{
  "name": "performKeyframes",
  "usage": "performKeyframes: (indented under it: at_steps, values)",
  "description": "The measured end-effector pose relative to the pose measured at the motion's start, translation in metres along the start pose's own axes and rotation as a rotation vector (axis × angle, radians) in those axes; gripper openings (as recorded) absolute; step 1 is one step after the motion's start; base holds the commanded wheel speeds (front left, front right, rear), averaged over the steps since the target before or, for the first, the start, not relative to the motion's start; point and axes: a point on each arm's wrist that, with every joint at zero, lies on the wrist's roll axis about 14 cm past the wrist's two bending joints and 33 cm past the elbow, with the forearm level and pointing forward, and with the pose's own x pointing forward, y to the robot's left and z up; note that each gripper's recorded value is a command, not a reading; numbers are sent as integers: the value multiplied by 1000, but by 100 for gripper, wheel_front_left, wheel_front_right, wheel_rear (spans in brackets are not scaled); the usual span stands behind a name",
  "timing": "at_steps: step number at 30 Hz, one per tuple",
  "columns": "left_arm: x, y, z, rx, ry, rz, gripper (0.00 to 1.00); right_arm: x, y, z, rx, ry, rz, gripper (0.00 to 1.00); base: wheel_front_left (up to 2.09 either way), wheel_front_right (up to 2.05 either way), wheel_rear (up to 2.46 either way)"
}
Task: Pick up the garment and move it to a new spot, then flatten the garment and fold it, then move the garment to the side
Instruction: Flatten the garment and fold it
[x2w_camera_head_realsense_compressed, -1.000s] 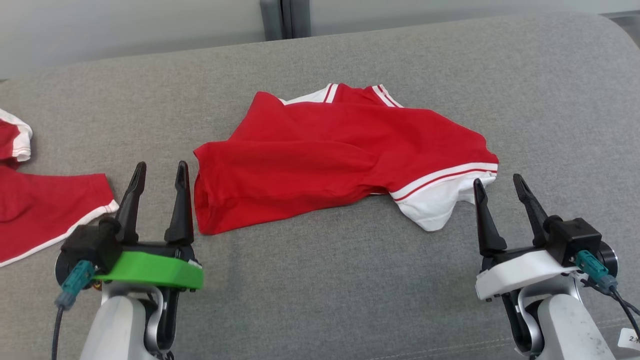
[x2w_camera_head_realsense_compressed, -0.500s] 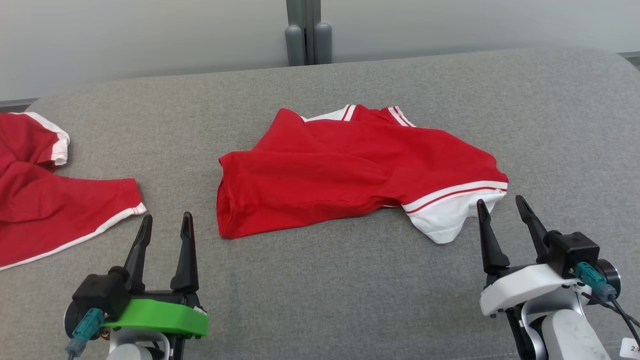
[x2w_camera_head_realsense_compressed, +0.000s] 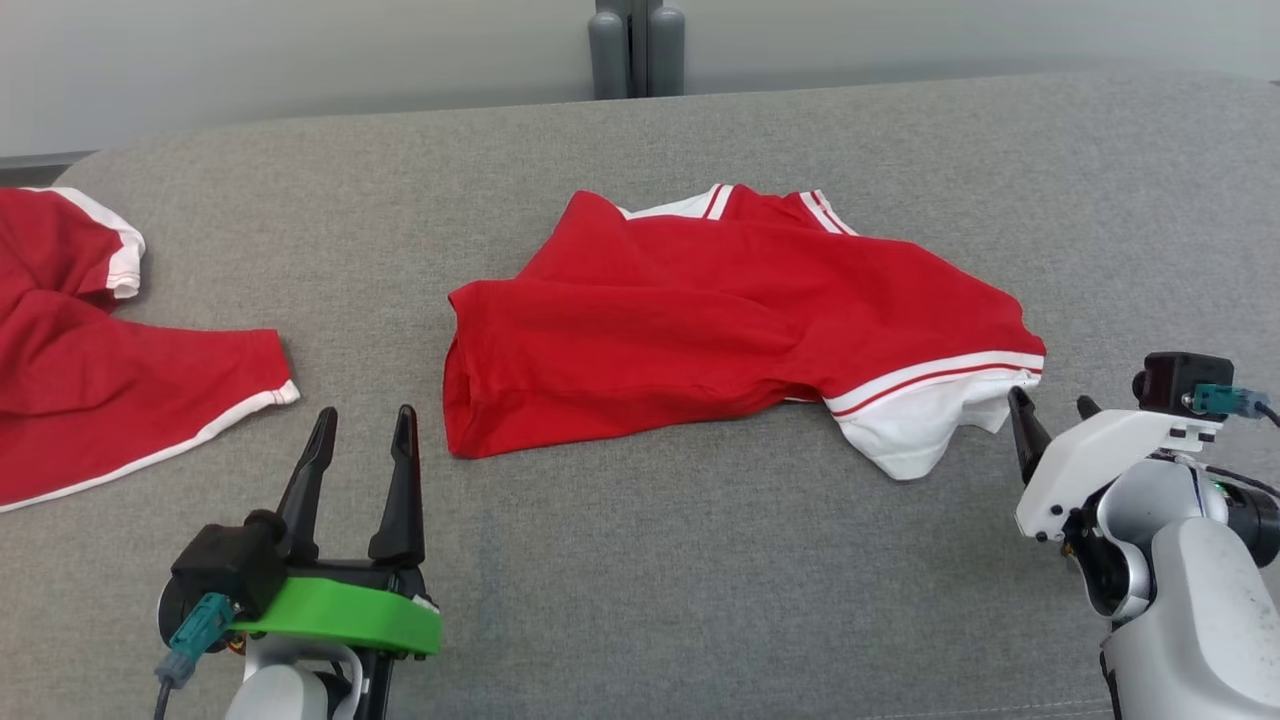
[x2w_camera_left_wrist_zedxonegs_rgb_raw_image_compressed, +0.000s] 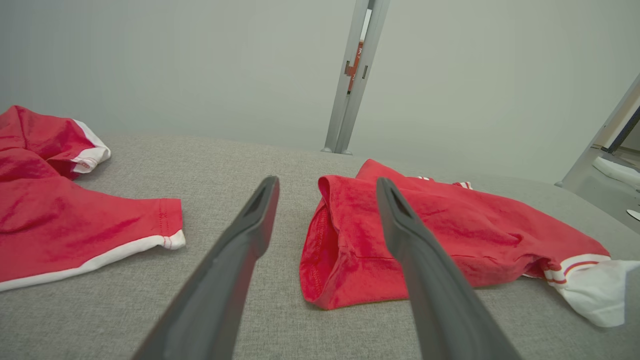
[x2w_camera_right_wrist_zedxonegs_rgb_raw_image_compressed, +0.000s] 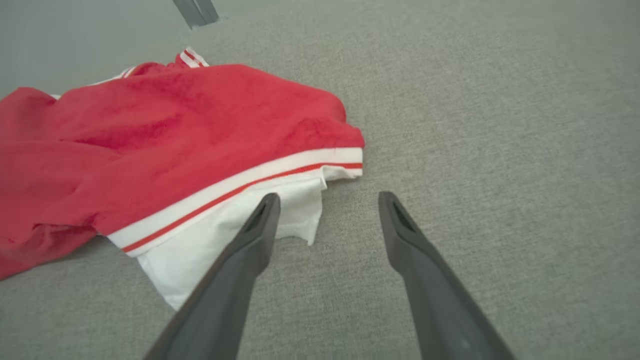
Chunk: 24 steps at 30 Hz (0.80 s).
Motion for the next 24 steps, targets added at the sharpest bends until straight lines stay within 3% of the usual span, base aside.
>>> performKeyframes:
  at_steps: [5, 14, 15, 16, 17, 24]
  values:
    - [3, 3, -4, -4, 9, 7, 100, 12, 7, -27, -35, 144, 13, 100, 0, 0, 0]
    - [9, 11, -7, 5, 20, 20, 100, 32, 3, -40, -122, 208, -4, 100, 0, 0, 0]
    - [9, 12, -7, 5, 20, 21, 100, 33, 2, -44, -132, 224, -7, 88, 0, 0, 0]
    - [9, 12, -8, 6, 21, 22, 100, 33, 1, -46, -140, 234, -9, 17, 0, 0, 0]
    - [9, 12, -8, 6, 21, 22, 100, 35, 1, -46, -141, 236, -10, 0, 0, 0, 0]
    - [10, 11, -4, 7, 10, 18, 100, 32, 3, -44, -104, 182, 2, 0, 0, 0, 0]
